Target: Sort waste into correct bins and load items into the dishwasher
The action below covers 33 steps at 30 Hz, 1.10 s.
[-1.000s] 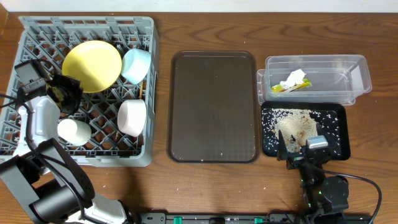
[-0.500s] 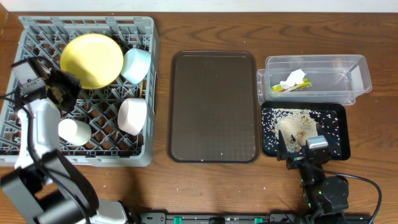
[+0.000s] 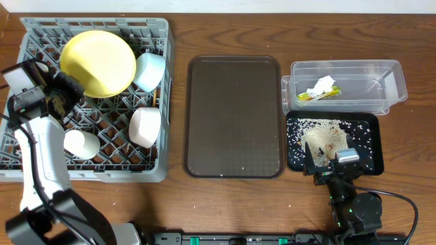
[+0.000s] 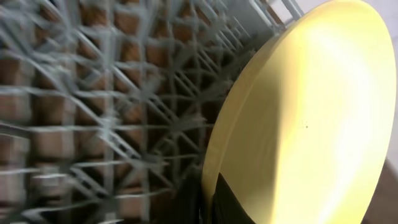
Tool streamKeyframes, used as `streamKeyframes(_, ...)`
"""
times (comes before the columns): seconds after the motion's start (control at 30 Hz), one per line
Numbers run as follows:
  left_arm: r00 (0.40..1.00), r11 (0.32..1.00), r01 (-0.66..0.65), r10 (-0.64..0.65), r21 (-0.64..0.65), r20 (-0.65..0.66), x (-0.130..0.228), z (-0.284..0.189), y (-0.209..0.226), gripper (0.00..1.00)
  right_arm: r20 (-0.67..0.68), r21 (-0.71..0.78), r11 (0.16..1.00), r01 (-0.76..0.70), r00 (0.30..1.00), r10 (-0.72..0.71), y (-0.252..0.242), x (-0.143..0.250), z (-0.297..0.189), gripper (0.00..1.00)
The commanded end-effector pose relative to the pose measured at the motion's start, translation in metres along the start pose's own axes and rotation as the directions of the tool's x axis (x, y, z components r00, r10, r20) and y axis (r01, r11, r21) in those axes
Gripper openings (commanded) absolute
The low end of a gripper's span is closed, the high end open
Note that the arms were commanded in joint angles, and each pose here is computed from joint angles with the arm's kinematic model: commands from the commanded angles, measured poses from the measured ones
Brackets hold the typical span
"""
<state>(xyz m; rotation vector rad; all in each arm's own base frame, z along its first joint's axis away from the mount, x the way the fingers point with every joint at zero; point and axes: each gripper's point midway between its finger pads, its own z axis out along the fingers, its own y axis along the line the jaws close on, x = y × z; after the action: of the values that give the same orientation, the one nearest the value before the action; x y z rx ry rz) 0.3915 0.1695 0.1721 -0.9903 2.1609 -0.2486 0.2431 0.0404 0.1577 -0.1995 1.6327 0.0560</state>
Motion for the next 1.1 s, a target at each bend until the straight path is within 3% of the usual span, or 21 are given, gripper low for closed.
streamKeyframes(0.0,0.975,0.974,-0.181,0.195,-0.133,0.103,-0.022,-0.027,0.012,0.08,0.000,0.006,1.000,-0.012,1.000,0.012,-0.002,0.001,0.000,0.99)
streamKeyframes(0.17,0.953,0.929,-0.256,0.289,-0.268,0.093,-0.026,-0.036,0.033,0.08,0.000,0.006,1.000,-0.012,1.000,0.012,-0.002,0.001,0.000,0.99)
streamKeyframes(0.43,0.927,0.885,-0.308,0.362,-0.349,0.099,-0.036,-0.040,0.043,0.08,0.000,0.006,1.000,-0.012,1.000,0.012,-0.002,0.001,0.000,0.99)
streamKeyframes(0.7,0.878,0.841,-0.435,0.476,-0.320,0.057,-0.023,-0.032,0.016,0.08,0.000,0.006,1.000,-0.012,1.000,0.012,-0.002,0.001,0.000,0.99)
streamKeyframes(1.07,0.810,0.712,-0.523,0.586,-0.469,-0.014,-0.011,-0.022,0.006,0.08,0.000,0.006,1.000,-0.012,1.000,0.012,-0.002,0.001,0.000,0.99)
